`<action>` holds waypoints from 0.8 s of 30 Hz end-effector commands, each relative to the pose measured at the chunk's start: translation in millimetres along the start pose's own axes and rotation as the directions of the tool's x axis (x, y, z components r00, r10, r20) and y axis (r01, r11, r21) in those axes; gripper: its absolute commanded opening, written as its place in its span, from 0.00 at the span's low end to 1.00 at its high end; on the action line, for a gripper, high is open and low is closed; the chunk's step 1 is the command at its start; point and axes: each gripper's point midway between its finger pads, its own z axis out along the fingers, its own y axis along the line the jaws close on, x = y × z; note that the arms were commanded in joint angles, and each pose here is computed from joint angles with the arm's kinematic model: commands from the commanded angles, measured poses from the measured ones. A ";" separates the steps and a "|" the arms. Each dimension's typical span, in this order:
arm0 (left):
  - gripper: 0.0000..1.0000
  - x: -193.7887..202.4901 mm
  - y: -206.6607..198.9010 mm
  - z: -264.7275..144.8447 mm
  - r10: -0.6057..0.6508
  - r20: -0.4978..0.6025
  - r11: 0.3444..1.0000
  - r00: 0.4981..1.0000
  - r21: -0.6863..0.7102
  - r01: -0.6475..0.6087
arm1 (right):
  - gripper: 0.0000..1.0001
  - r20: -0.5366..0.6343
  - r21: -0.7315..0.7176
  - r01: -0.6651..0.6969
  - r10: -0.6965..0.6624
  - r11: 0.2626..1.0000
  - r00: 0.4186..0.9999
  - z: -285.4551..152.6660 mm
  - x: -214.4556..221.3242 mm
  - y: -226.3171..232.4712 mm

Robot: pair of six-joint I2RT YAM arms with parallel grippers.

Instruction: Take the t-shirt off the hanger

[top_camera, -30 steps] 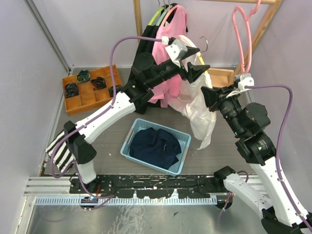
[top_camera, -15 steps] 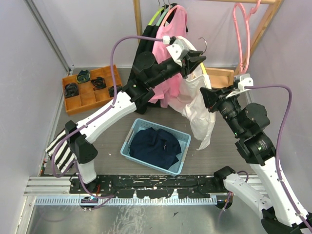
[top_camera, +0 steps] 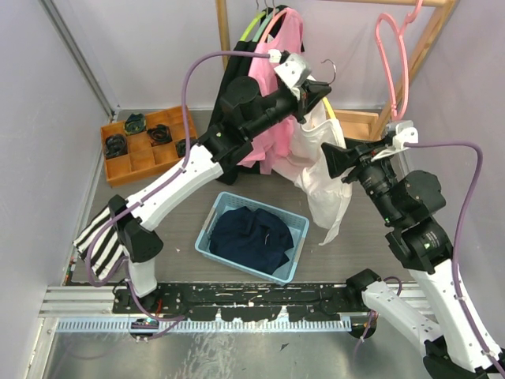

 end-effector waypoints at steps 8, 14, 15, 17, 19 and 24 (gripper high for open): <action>0.00 -50.2 21.3 -0.3 0.002 0.061 0.993 0.998 -0.121 0.006 | 0.60 0.070 0.040 0.015 -0.018 0.999 0.997 -30.8 -26.9 -5.3; 0.00 -63.2 26.4 -1.4 0.035 0.071 0.990 0.997 -0.140 -0.025 | 0.61 0.046 0.064 -0.001 -0.002 0.998 0.999 -50.1 -12.2 -11.7; 0.00 -64.3 27.1 -1.2 0.039 0.071 0.989 0.997 -0.142 -0.028 | 0.60 0.043 0.065 -0.004 0.001 0.998 0.999 -53.1 -10.1 -12.2; 0.00 -67.5 27.6 -1.6 0.043 0.077 0.989 0.996 -0.145 -0.032 | 0.60 0.039 0.066 -0.010 0.008 0.998 0.999 -57.5 -6.5 -12.8; 0.00 -68.5 28.4 -1.3 0.046 0.081 0.988 0.996 -0.149 -0.034 | 0.60 0.029 0.061 -0.017 0.016 0.998 0.999 -60.7 -2.4 -12.1; 0.00 -69.3 30.0 -0.6 0.046 0.085 0.987 0.995 -0.157 -0.032 | 0.59 -0.007 0.048 -0.032 0.033 0.998 0.999 -64.3 11.3 -10.7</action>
